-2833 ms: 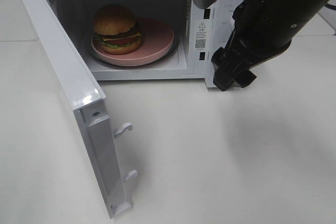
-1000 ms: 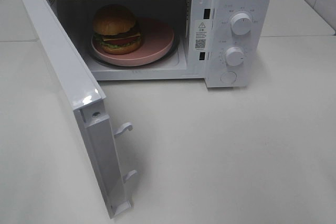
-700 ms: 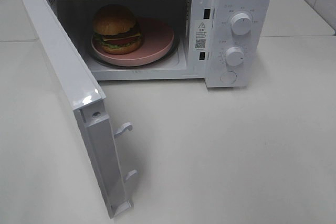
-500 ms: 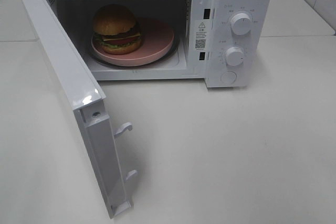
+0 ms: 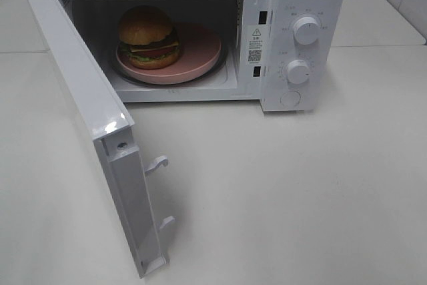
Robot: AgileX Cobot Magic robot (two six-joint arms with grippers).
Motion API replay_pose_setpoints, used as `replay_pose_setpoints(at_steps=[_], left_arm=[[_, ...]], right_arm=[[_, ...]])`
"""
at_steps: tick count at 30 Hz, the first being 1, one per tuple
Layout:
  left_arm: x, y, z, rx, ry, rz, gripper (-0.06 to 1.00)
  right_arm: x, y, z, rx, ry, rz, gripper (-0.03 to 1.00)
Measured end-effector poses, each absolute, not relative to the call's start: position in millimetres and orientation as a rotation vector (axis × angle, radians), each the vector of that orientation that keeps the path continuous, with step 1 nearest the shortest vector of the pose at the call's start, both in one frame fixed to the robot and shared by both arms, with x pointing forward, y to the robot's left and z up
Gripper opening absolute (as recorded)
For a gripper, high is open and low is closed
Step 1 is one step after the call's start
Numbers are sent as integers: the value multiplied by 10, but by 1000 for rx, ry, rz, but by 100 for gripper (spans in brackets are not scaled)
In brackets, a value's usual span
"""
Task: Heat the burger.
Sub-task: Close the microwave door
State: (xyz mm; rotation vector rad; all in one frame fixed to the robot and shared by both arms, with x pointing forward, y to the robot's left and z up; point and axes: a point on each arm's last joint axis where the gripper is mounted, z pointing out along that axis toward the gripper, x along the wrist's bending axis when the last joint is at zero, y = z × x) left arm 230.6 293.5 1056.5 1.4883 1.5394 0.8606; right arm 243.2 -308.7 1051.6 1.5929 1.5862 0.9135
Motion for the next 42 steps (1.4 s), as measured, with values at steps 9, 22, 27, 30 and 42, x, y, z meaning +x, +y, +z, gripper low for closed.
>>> replay_pose_setpoints(at_steps=[9,22,27,30,42], left_arm=[[2306,2935,10565,1488,1539,861,99],[2306,2935,10565,1488,1539,861,99],[2306,2935,10565,1488,1539,861,99],[2306,2935,10565,1488,1539,861,99],[2306,2935,10565,1488,1539,861,99]], right_arm=[[2339,-3061,10498,1550,1546,911,77],[2337,-3049,10498,1562,1525,890,77],[2337,-3049,10498,1562,1525,890,77],[2337,-3049,10498,1562,1525,890,77],[2337,-3049,10498,1562,1525,890,76]])
